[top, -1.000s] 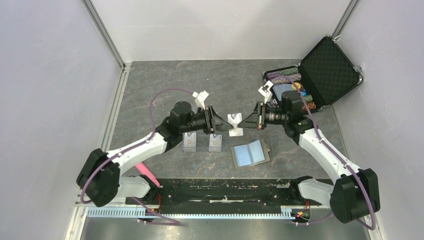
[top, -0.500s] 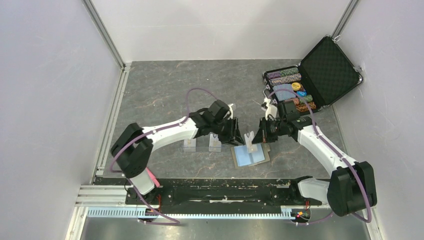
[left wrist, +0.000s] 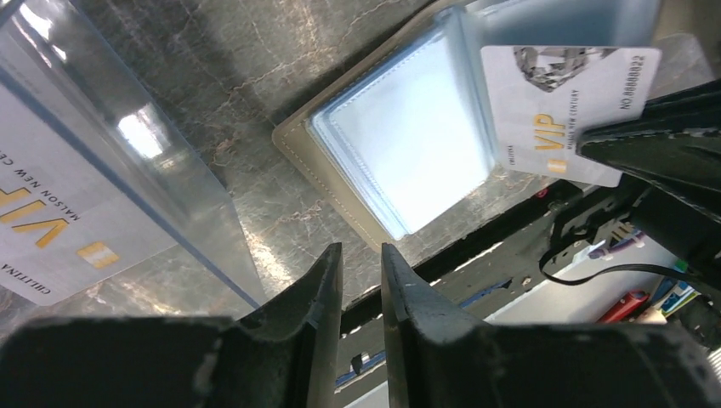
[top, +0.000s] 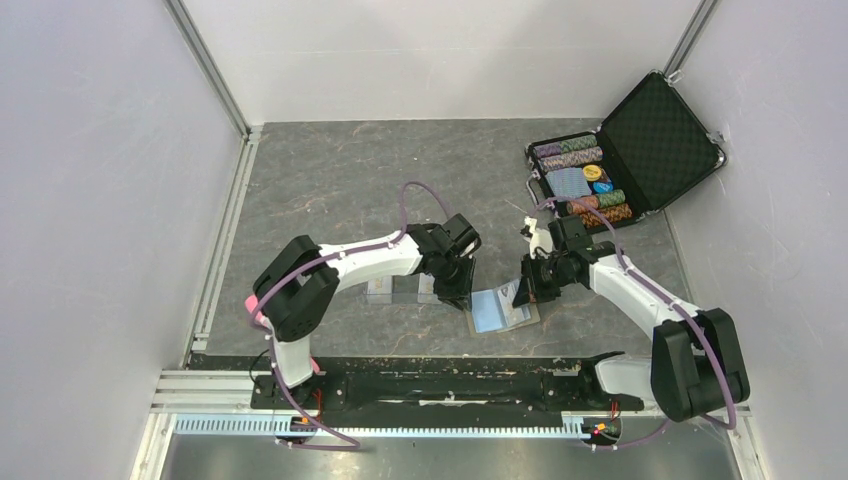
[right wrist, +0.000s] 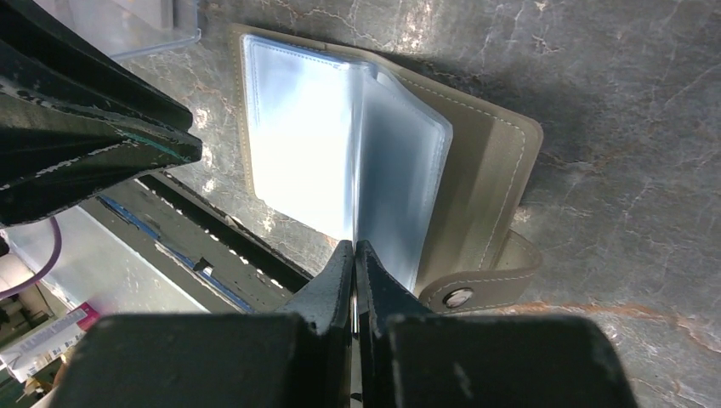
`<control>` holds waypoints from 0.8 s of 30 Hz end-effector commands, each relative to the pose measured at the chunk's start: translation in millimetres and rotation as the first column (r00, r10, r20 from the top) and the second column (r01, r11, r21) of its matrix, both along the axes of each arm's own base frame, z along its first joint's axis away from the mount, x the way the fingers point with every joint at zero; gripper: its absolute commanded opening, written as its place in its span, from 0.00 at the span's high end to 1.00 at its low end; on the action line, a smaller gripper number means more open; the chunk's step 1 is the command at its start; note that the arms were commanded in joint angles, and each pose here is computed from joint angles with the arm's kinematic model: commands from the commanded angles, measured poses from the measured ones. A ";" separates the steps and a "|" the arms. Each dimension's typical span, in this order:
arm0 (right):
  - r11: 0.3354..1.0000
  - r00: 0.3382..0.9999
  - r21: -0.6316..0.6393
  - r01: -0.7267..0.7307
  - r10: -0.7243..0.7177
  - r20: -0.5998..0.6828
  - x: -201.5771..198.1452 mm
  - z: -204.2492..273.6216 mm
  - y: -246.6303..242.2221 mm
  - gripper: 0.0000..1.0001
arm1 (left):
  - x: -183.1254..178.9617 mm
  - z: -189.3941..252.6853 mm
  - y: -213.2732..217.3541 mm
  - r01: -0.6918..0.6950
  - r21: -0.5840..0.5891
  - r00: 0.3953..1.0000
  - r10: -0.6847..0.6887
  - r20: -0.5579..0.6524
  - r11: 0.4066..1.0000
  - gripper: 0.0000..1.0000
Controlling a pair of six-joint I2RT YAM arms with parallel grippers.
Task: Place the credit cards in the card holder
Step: Insert the credit card into the card holder.
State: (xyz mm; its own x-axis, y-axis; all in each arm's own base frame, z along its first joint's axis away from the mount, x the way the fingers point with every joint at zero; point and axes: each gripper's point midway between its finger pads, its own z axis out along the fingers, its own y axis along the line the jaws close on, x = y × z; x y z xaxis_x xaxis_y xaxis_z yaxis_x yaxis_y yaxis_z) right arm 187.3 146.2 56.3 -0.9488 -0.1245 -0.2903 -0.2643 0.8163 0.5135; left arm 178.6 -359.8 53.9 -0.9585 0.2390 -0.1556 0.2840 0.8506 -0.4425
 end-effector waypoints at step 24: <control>0.995 1.000 0.097 -0.029 0.030 -0.006 3.4 -20.5 15.8 1.00 | -16.2 -56.0 13.6 0.106 0.165 0.994 -0.099 -0.053 0.981 0.80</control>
